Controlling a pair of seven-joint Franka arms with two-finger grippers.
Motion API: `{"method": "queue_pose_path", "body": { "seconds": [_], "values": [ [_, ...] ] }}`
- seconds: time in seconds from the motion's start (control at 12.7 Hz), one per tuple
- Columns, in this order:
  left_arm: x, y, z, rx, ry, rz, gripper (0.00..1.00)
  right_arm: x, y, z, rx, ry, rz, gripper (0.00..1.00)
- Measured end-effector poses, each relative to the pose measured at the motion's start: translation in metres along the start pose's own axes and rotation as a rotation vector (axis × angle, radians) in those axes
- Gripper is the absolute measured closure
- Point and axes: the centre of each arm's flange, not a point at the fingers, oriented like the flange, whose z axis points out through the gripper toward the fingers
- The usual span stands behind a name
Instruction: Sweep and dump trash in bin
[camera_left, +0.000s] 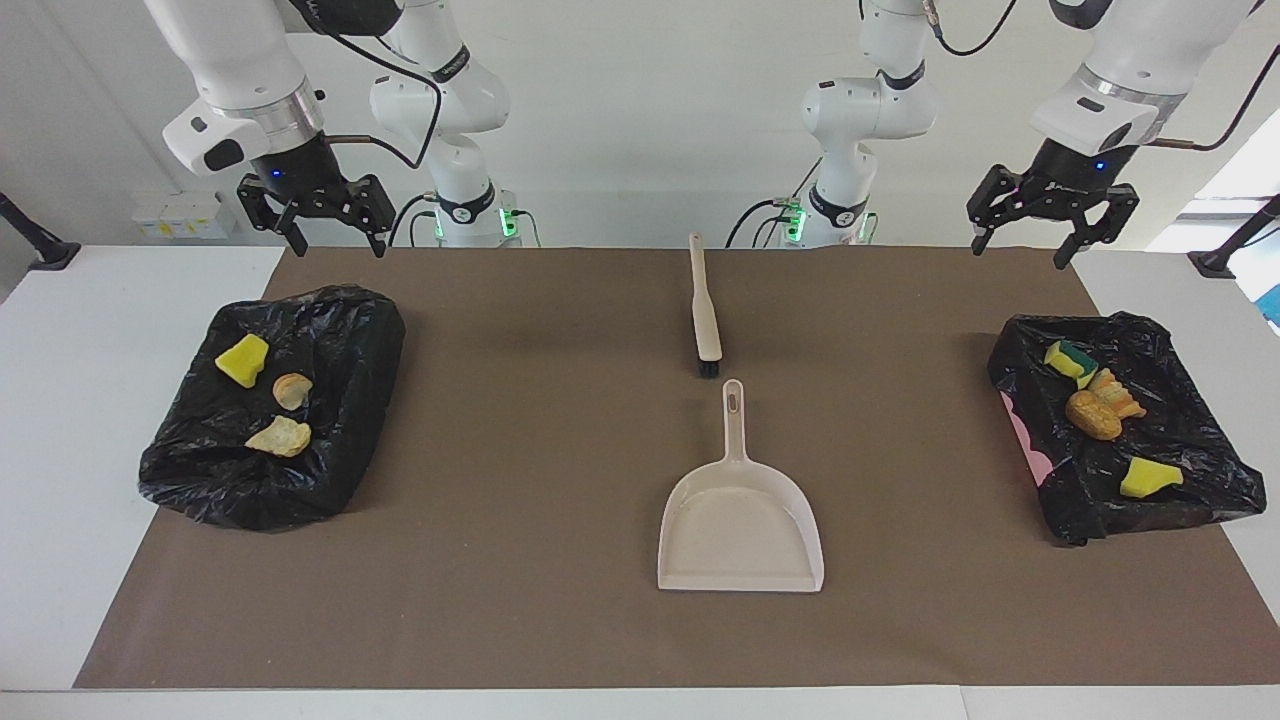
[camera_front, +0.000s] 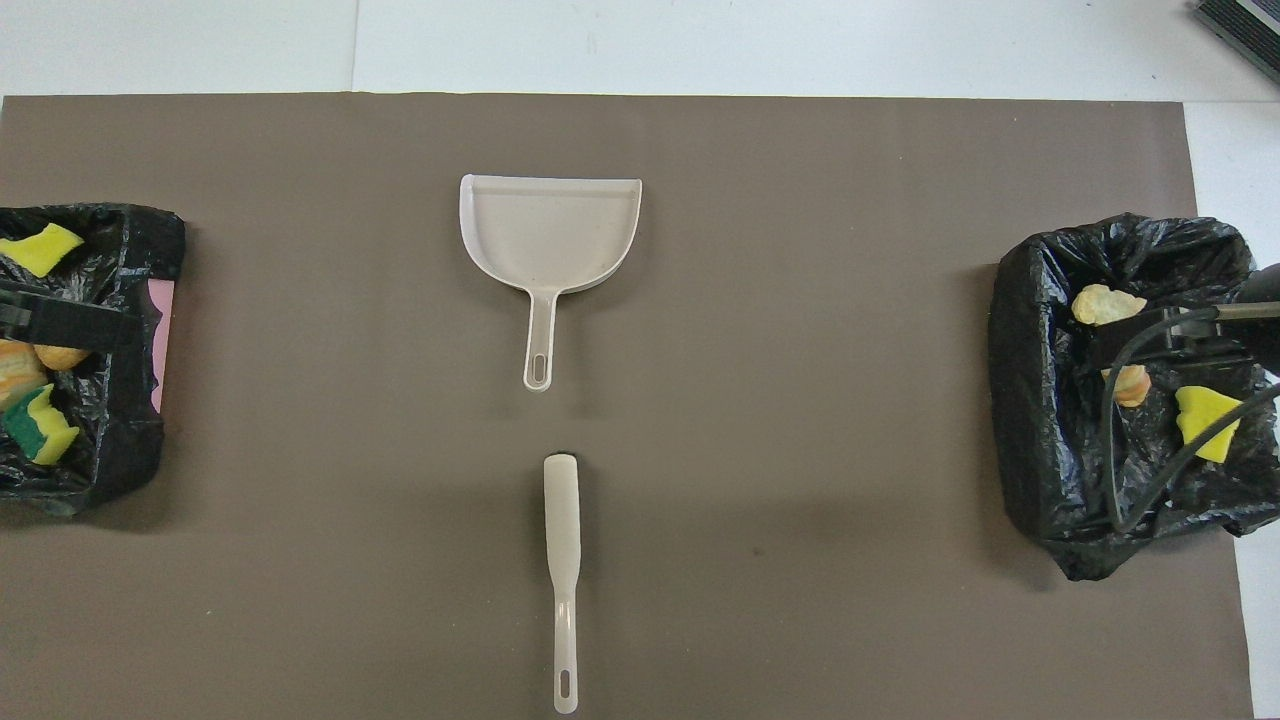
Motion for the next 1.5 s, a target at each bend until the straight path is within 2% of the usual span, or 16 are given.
{"method": "queue_pose_path", "body": {
  "seconds": [0.39,0.87,1.5],
  "values": [
    [-0.001,0.002,-0.003,-0.003,-0.007,-0.008,0.0,0.0,0.0,0.0,0.0,0.0,0.0,0.0],
    [-0.013,0.004,0.002,-0.015,-0.077,-0.061,0.0,0.0,0.0,0.0,0.0,0.0,0.0,0.0],
    [-0.023,0.0,0.004,-0.007,-0.092,-0.079,0.0,0.0,0.0,0.0,0.0,0.0,0.0,0.0]
  ]
}}
